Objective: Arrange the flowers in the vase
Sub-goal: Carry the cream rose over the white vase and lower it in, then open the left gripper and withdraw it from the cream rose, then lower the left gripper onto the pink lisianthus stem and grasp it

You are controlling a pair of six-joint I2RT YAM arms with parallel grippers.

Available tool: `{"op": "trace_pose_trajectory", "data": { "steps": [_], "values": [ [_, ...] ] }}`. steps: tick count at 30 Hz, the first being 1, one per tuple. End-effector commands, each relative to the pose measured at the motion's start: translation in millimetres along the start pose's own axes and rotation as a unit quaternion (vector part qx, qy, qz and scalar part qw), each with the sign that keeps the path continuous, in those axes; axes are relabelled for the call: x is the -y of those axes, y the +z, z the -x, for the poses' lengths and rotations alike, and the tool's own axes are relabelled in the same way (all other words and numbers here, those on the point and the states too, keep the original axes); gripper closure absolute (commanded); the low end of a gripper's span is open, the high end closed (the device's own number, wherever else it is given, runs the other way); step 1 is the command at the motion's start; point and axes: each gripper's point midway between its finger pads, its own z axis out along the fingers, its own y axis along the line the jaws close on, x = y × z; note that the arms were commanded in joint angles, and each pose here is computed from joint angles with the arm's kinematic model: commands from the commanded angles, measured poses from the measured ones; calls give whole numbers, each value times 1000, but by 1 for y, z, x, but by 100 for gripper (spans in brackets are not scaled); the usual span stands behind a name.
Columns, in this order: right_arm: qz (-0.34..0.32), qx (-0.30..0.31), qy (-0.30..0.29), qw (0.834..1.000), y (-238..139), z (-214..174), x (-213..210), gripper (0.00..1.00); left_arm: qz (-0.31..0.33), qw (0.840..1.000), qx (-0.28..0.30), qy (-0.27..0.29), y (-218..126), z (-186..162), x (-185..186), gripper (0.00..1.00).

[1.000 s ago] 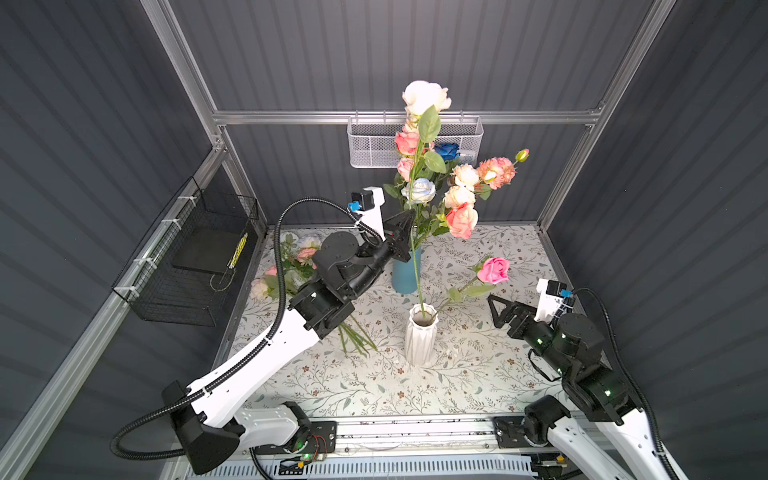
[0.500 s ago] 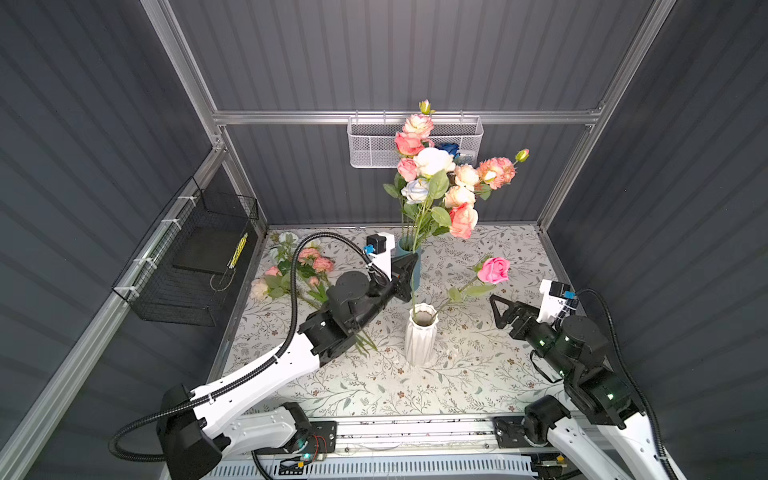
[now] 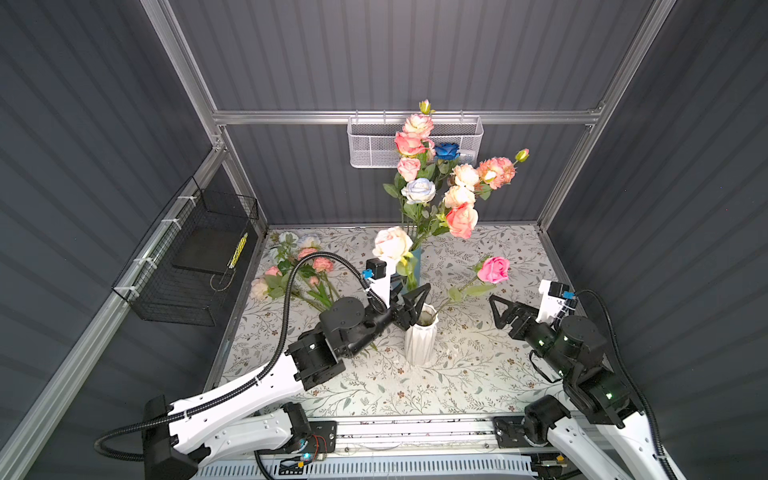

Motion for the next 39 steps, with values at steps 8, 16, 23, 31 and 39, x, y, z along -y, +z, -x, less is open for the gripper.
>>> {"op": "trace_pose_trajectory", "data": {
  "steps": [8,16,23,31,39],
  "values": [
    [-5,1,2,1000,-2,-5,6,1,115,993,16,-6,-57,4,-53,32],
    [-5,-3,7,1000,1,-9,8,1,149,988,44,-21,-99,15,-74,27],
    [-3,-6,10,1000,2,-11,8,1,293,955,23,-29,-117,-17,-127,19],
    [-3,-8,7,1000,2,-13,9,1,408,913,-19,5,-131,-54,-167,16],
    [2,-8,5,1000,2,-11,5,1,422,882,-138,-157,-109,-110,-241,34]
  ]
}}
